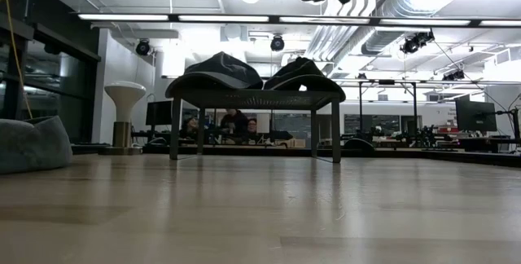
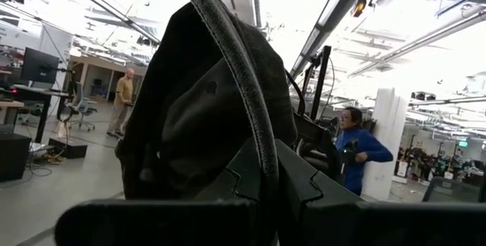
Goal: Pick & Place hat
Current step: Stack the black cap on top of the other black cap on the shelf
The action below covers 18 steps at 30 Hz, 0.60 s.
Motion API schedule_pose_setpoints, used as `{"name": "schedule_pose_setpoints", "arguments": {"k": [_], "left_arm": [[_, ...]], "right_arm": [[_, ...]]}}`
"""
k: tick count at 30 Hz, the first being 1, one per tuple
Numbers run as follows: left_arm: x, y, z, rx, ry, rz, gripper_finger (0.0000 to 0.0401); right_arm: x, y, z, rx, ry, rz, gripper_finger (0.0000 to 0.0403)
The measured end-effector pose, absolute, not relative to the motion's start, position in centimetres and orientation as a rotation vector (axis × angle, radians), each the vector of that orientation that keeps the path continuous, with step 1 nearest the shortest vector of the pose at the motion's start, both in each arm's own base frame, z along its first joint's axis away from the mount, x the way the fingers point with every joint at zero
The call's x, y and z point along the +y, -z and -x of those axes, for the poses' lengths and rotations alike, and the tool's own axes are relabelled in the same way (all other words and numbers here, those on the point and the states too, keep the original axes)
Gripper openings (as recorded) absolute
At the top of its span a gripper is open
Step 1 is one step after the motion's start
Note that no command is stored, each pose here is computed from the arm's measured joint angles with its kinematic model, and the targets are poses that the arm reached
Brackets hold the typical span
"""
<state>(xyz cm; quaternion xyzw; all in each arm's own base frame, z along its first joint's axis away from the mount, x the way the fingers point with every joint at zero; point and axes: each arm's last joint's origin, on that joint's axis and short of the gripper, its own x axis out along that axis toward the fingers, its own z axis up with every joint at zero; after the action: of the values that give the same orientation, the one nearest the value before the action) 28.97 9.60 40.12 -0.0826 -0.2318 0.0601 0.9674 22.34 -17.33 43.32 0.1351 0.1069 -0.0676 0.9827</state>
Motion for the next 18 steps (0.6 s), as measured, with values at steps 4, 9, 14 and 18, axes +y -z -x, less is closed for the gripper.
{"name": "schedule_pose_setpoints", "arguments": {"k": [4,9,14,18], "left_arm": [[9.61,-40.05,-29.00,-0.461,-0.122,0.170,0.0006],[9.60,-40.04,-29.01,-0.460,-0.120,0.172,0.0006],[9.61,-40.03,-29.01,-0.459,-0.120,0.172,0.0006],[9.60,-40.04,-29.01,-0.459,-0.115,0.179,0.0006]], "right_arm": [[-17.60,-43.10,-22.71,0.215,0.121,-0.243,0.0238],[-17.59,-43.22,-22.76,0.205,0.096,-0.210,0.0238],[-17.88,-43.43,-22.81,0.186,0.174,-0.181,0.0238],[-17.97,-43.64,-22.85,0.167,0.179,-0.145,0.0238]]}}
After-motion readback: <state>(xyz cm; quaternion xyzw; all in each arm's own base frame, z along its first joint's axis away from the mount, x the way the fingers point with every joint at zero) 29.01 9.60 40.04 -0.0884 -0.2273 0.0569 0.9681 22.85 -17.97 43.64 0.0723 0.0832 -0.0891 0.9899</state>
